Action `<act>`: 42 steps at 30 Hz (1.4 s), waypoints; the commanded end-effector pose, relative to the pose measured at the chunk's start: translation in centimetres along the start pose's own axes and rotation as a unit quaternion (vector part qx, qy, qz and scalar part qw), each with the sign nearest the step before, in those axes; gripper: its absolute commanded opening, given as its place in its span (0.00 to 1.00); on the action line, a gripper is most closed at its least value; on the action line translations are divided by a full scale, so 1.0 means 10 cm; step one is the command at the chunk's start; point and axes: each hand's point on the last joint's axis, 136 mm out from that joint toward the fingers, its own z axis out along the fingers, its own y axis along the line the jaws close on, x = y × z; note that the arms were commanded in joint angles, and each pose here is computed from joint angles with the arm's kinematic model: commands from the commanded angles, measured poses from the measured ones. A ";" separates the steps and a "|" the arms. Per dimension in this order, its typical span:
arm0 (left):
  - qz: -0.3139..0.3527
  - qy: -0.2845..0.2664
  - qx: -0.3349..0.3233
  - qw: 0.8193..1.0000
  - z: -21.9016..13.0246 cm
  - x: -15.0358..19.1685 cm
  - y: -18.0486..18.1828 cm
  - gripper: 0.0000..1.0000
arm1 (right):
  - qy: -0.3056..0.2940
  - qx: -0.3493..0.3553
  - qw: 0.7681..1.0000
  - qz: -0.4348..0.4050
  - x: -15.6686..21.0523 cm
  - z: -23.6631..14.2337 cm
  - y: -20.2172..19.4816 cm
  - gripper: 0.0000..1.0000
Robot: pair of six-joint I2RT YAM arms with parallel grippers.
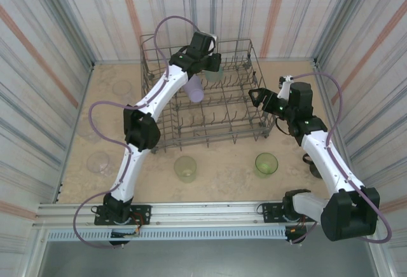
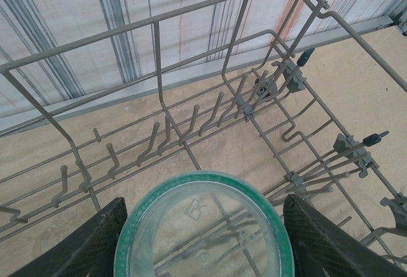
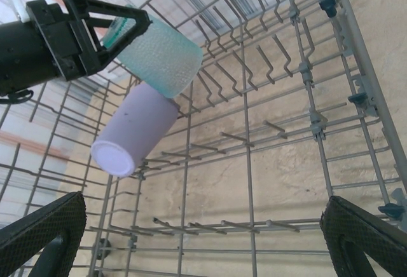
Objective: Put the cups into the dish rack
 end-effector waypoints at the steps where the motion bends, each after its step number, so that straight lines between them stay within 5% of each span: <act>1: -0.009 -0.014 0.002 1.000 0.08 -0.02 -0.06 0.00 | -0.011 0.008 1.000 -0.010 -0.01 -0.05 -0.03 0.99; 27: -0.017 -0.028 -0.003 0.999 0.27 0.04 -0.15 0.00 | -0.010 0.012 1.000 -0.008 0.00 -0.05 -0.07 0.99; 42: 0.051 -0.008 -0.057 0.997 0.47 0.58 -0.11 0.00 | -0.013 0.012 1.000 -0.006 0.01 -0.09 -0.08 0.99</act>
